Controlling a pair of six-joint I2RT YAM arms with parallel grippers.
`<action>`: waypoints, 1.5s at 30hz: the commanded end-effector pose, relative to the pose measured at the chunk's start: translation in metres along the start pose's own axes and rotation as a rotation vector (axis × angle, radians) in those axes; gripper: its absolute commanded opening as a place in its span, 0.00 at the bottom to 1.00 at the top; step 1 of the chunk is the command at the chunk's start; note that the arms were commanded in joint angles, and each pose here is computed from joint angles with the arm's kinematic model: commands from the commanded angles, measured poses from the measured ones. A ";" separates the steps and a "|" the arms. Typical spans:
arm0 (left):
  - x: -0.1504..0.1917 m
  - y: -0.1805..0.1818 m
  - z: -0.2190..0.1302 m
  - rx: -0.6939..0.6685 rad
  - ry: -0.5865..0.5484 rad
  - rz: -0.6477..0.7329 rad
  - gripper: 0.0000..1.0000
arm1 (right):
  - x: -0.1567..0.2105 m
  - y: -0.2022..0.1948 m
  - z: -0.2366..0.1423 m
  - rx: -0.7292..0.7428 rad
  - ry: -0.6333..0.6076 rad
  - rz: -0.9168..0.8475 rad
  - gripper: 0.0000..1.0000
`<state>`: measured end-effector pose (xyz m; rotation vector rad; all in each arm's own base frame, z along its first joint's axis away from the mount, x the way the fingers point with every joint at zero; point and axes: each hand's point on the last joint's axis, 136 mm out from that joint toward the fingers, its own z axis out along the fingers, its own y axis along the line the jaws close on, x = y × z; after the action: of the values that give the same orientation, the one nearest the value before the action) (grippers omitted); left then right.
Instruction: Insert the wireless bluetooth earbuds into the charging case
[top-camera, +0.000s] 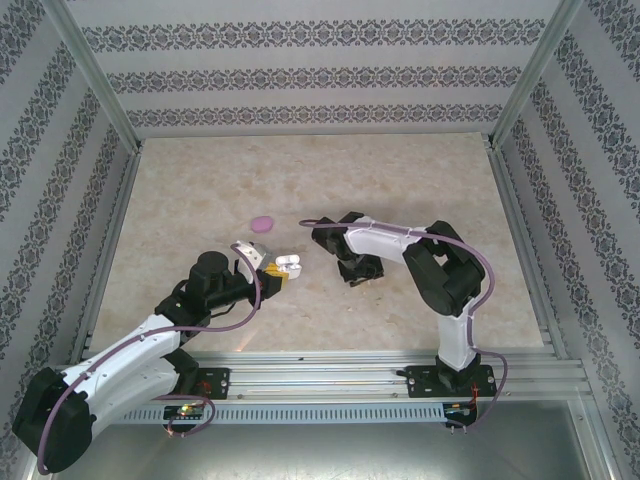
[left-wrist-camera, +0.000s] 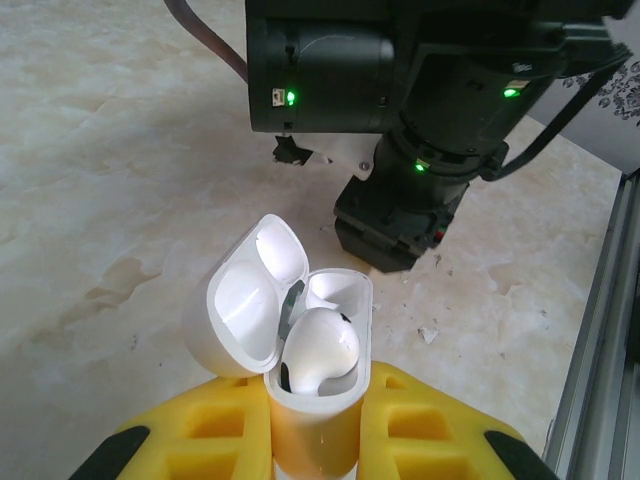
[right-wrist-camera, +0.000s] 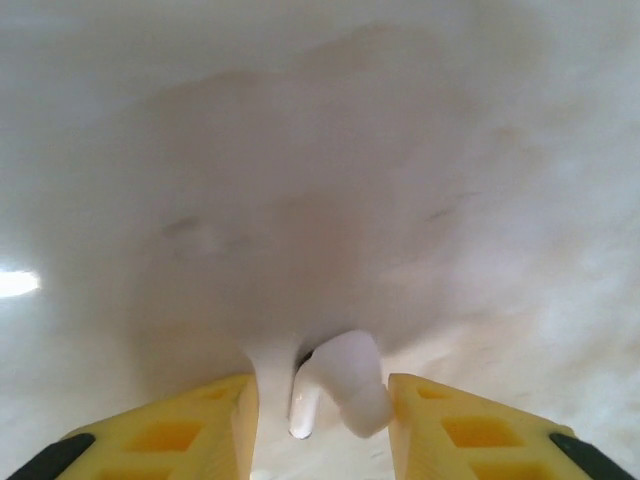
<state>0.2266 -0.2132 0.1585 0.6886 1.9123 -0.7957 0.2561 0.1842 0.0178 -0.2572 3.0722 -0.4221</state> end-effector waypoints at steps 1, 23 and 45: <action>-0.012 -0.007 -0.001 0.025 -0.020 0.023 0.00 | 0.007 0.030 -0.021 -0.179 -0.006 0.037 0.35; -0.014 -0.010 -0.004 0.031 -0.025 0.025 0.00 | -0.005 0.036 -0.036 -0.594 -0.164 0.419 0.39; -0.010 -0.010 -0.007 0.029 -0.030 0.019 0.00 | -0.016 0.049 -0.007 -0.550 -0.084 0.409 0.32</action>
<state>0.2239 -0.2123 0.1650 0.6893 1.8964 -0.8002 0.2617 0.2357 0.0184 0.3636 2.9504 0.4898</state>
